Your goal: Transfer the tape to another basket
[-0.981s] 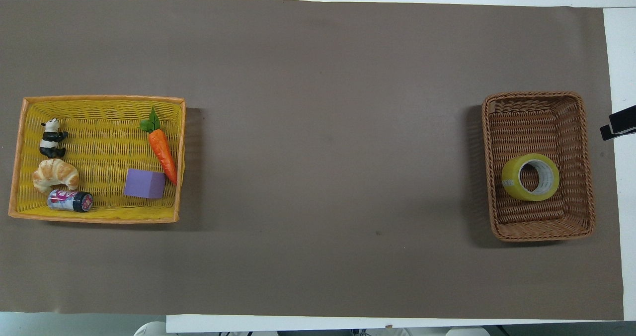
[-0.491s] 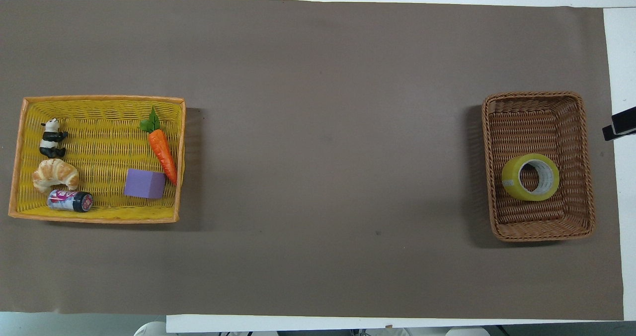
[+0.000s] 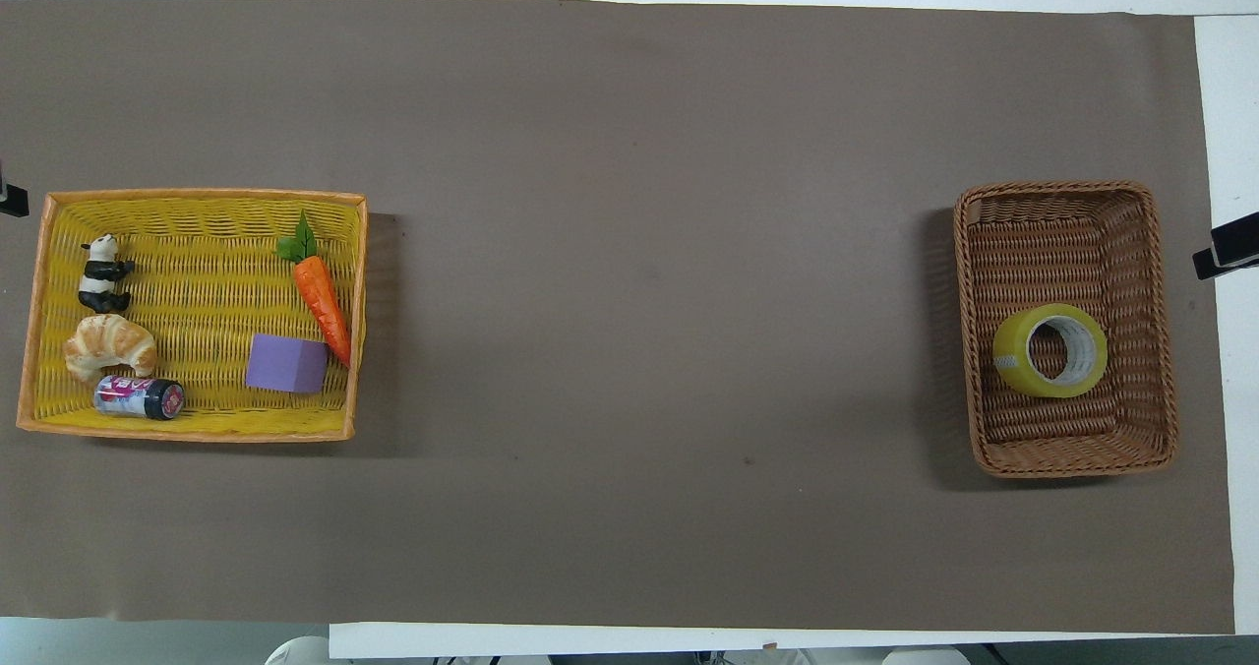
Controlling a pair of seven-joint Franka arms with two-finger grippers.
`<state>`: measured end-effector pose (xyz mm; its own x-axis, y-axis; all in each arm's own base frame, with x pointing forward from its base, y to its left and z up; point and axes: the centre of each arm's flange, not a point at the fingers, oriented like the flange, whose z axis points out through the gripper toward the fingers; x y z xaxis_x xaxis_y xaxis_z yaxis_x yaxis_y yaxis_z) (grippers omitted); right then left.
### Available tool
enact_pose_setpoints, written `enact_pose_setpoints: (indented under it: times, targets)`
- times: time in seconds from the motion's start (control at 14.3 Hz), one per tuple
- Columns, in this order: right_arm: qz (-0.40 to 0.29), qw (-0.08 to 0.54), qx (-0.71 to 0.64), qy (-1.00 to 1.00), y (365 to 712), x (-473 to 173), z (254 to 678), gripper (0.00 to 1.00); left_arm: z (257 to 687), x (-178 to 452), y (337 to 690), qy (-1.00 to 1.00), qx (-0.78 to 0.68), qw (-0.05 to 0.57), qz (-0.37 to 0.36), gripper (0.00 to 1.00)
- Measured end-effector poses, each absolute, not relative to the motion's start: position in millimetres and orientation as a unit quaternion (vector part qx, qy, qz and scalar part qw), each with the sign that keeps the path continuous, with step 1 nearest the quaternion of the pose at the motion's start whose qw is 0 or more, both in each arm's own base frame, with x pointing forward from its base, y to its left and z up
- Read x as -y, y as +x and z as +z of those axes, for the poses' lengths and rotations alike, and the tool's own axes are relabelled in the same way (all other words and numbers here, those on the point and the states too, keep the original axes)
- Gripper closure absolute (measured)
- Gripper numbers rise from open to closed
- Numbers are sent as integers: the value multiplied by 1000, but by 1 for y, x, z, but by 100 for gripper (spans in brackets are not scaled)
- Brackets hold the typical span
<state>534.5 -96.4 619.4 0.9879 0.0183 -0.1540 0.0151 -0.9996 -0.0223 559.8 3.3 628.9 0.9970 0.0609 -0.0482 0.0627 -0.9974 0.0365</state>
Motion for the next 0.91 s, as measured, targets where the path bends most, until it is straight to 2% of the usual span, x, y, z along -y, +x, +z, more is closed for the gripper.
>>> enact_pose_setpoints:
  times: [0.91]
  targets:
    - [79, 11, 7, -997, 534, 98, 618, 0, 632, -6, 562, 999, -33, 19, -10, 0]
